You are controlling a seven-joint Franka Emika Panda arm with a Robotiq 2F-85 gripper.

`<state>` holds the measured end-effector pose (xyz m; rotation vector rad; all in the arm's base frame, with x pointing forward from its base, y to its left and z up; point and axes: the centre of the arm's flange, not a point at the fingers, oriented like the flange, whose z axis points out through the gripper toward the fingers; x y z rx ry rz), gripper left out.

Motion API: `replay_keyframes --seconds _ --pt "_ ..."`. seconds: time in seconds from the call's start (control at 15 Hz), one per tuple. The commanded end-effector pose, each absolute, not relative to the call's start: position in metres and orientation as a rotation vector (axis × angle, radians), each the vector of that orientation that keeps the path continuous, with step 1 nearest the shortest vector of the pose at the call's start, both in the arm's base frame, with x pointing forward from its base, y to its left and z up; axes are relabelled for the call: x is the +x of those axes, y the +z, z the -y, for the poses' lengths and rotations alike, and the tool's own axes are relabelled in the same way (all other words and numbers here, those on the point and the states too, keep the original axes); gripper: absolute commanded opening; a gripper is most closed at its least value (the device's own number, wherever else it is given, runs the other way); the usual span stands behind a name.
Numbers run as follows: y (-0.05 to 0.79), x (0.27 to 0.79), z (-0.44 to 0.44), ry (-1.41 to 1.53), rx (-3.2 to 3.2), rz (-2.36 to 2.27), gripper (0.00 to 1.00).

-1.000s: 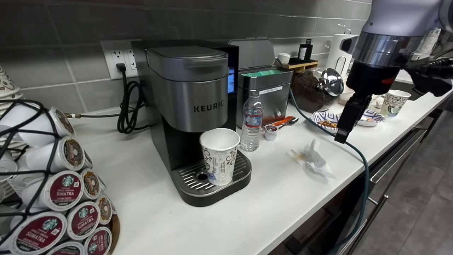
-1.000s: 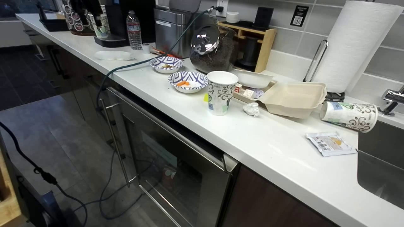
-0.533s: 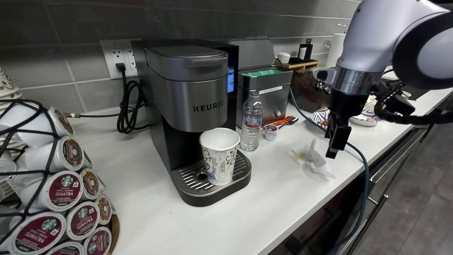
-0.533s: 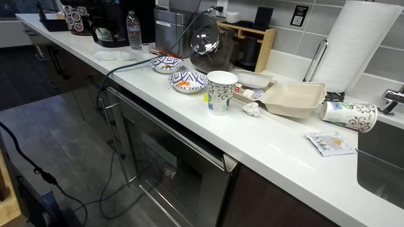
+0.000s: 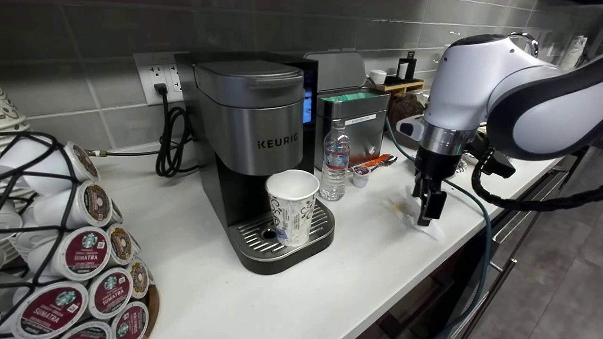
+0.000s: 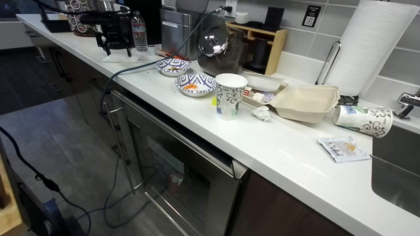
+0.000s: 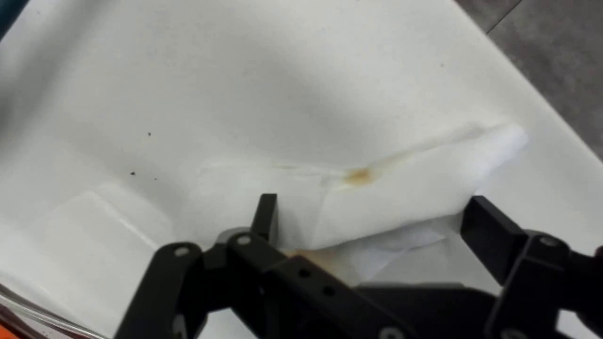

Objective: Clean the countertop

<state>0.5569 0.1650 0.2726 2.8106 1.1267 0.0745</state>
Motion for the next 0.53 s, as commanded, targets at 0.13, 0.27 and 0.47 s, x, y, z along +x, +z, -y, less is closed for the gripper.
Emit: replay_keyframes --seconds 0.13,0.27,0.47 --pt "0.251 0.577 -0.167 0.099 2.747 -1.187 1.00" --pt "0.243 0.580 -0.166 0.076 2.769 -1.180 0.73" --pt "0.241 0.582 -0.166 0.061 2.815 -1.170 0.63"
